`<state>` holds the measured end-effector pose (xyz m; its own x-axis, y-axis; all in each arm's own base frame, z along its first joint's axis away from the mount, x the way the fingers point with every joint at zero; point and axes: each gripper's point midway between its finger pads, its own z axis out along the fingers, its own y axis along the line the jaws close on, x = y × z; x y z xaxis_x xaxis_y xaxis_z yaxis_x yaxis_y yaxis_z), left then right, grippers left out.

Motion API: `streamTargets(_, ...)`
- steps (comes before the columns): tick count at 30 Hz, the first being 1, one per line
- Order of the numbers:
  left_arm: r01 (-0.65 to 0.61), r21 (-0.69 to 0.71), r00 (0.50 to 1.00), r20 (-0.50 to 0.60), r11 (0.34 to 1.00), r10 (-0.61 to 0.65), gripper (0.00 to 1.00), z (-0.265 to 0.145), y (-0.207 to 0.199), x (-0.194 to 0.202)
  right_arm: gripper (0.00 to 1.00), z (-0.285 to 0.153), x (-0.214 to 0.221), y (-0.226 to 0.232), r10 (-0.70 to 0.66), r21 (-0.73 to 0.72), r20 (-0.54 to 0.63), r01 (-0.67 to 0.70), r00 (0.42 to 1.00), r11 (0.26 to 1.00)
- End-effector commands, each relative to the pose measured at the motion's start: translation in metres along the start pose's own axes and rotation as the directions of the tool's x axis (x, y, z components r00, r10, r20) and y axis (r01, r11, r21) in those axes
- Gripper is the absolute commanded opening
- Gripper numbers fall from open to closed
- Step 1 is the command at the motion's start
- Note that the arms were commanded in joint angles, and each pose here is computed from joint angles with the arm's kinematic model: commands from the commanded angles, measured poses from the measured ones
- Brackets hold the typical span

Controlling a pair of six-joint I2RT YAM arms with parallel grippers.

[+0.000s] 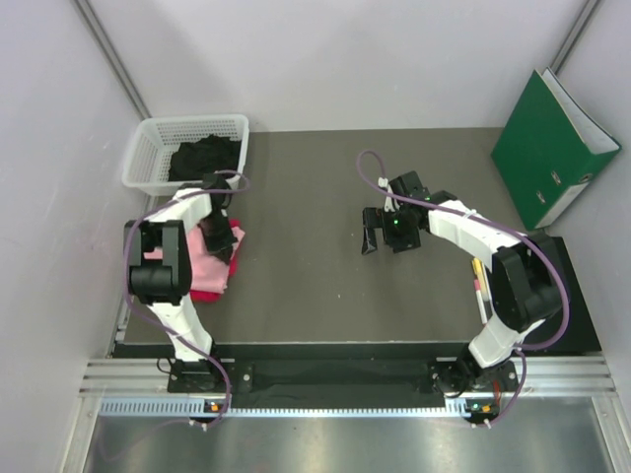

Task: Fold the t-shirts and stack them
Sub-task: Put the neatly folded tshirt into the corner of the board with the left arm

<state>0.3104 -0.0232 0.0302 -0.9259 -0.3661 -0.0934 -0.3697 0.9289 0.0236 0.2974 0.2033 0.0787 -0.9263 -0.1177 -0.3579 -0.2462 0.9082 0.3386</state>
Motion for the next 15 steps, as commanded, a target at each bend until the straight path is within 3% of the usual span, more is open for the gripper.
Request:
streamTargets(1,0.063,-0.147,0.998,-0.012,0.987,-0.065,0.00,-0.017,0.066,0.005,1.00,-0.006,-0.009,0.009,-0.015,-0.028,0.046,0.017,0.999,0.999)
streamTargets(8,0.161,-0.184,0.986,-0.011,0.970,-0.166,0.00,-0.025,0.108,-0.003,1.00,-0.006,-0.009,0.010,-0.013,-0.034,0.045,0.014,0.999,0.999)
streamTargets(15,0.190,-0.159,0.981,0.002,0.969,-0.192,0.00,-0.030,0.110,-0.007,1.00,-0.005,-0.009,0.010,-0.014,-0.034,0.047,0.016,0.999,0.999)
